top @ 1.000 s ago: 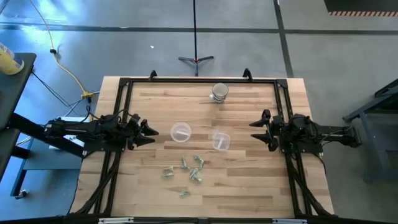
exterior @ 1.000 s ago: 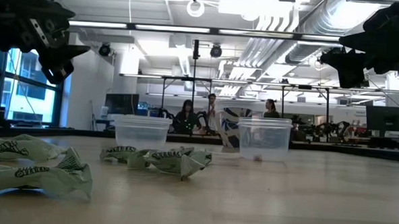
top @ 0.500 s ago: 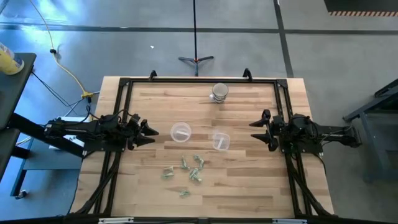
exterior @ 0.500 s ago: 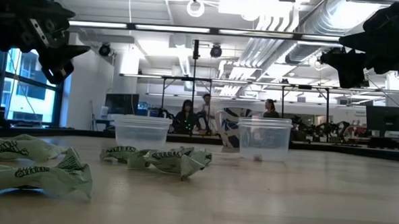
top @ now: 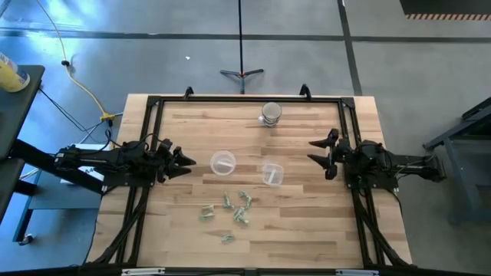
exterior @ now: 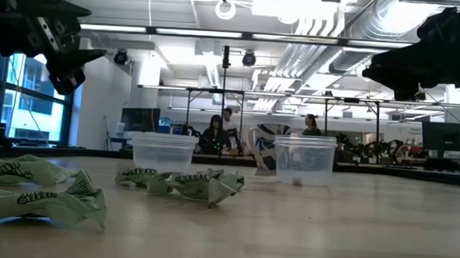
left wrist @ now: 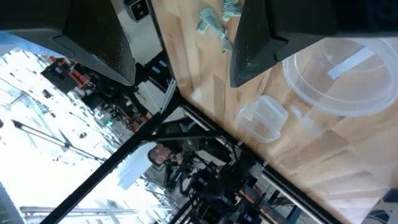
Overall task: Pick and place Stevia / Truvia into bins
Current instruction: Put the green stevia packet into the left transparent container
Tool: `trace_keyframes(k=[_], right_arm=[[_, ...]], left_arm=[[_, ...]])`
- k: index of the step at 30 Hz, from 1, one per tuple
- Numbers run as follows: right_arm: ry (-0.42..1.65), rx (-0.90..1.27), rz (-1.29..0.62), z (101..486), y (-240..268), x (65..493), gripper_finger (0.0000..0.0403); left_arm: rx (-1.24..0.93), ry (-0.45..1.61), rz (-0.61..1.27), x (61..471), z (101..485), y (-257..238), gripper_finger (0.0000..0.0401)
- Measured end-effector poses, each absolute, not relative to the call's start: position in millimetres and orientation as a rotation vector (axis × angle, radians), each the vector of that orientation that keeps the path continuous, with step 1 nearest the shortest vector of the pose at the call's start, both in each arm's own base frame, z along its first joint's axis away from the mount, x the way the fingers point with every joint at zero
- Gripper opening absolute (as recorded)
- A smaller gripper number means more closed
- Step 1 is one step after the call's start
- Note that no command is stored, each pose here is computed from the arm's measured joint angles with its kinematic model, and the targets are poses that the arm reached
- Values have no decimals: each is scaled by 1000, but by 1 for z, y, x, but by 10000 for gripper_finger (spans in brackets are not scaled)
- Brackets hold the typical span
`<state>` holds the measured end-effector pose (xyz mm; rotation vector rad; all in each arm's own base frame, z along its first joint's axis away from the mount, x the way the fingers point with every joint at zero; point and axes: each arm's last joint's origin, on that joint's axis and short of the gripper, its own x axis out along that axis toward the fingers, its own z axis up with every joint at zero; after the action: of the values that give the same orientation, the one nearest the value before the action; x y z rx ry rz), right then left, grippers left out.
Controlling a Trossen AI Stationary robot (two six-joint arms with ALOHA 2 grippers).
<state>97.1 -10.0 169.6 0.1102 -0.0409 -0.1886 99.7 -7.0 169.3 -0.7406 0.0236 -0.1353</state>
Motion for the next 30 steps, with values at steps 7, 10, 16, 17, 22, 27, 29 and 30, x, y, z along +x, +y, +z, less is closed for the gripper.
trace_keyframes(k=[7, 10, 16, 17, 22, 27, 29, 30], right_arm=[[-252, 422, -161, 187, -10, 95, 236], [-417, 616, -278, 196, -15, 91, 236], [-787, 1019, -588, 204, -26, 80, 236], [-788, 1003, -599, 204, -26, 79, 236], [-728, 878, -610, 204, -25, 80, 236], [-732, 914, -557, 205, -24, 81, 236], [-770, 952, -532, 208, -24, 80, 236], [-788, 969, -512, 209, -24, 79, 236]], left_arm=[[-865, -48, -152, 99, 177, -7, 299], [-826, -116, -88, 99, 180, -4, 299], [-806, -194, 76, 99, 181, 1, 299], [-804, -195, 94, 99, 180, 1, 299], [-805, -200, 111, 99, 180, 2, 299], [-805, -200, 112, 99, 180, 2, 299], [-805, -200, 112, 99, 180, 2, 299], [-805, -200, 112, 99, 180, 2, 299]])
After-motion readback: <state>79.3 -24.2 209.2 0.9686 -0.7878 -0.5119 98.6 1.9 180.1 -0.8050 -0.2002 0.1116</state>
